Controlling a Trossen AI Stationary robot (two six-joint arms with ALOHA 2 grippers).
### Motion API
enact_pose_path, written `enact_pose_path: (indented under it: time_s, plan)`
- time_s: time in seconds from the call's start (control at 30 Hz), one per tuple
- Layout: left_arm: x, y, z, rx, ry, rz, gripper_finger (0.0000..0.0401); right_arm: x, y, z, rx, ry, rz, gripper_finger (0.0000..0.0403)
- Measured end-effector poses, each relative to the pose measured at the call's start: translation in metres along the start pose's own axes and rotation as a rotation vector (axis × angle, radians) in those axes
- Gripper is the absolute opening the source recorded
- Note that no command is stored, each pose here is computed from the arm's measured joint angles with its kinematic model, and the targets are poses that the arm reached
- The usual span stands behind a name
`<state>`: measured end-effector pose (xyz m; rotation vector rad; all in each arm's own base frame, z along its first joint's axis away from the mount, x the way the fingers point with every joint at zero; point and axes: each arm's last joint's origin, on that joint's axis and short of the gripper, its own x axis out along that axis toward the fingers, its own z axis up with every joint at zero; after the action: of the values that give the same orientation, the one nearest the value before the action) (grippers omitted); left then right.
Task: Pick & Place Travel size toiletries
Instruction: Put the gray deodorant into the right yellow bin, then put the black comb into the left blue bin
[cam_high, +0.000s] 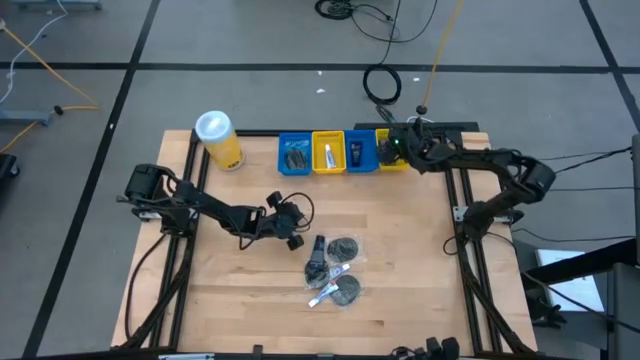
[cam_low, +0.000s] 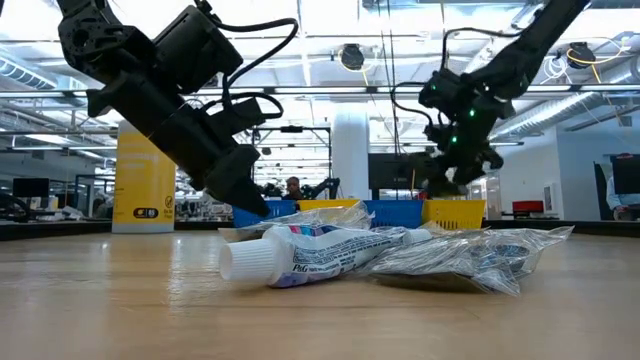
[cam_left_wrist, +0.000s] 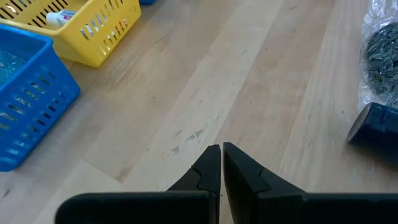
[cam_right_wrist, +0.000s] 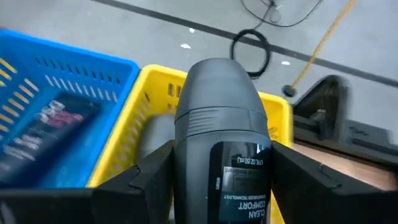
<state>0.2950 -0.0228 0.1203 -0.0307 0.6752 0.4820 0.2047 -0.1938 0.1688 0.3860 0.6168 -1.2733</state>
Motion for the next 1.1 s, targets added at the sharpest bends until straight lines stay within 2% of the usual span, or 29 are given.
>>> enact_pose_path:
  time_s: [0.27, 0.47, 0.77, 0.93, 1.1]
  plan:
    - [0.0, 0.0, 0.0, 0.0, -0.001, -0.001, 0.0021, 0.008, -0.007, -0.008, 0.054, 0.015, -0.024, 0.0224]
    - [0.0, 0.0, 0.0, -0.001, -0.001, -0.002, 0.0021, 0.008, -0.008, -0.014, 0.052, 0.026, -0.029, 0.0234]
    - [0.0, 0.0, 0.0, -0.001, 0.0, -0.003, 0.0021, 0.008, -0.006, -0.009, 0.056, -0.023, -0.011, 0.0251]
    - [0.0, 0.0, 0.0, -0.002, 0.0, -0.003, 0.0021, -0.003, 0.006, -0.003, -0.022, -0.097, 0.047, 0.0246]
    - [0.0, -0.001, 0.0, 0.0, 0.0, -0.004, 0.0021, -0.032, 0.037, -0.003, -0.122, -0.205, 0.19, 0.0235]
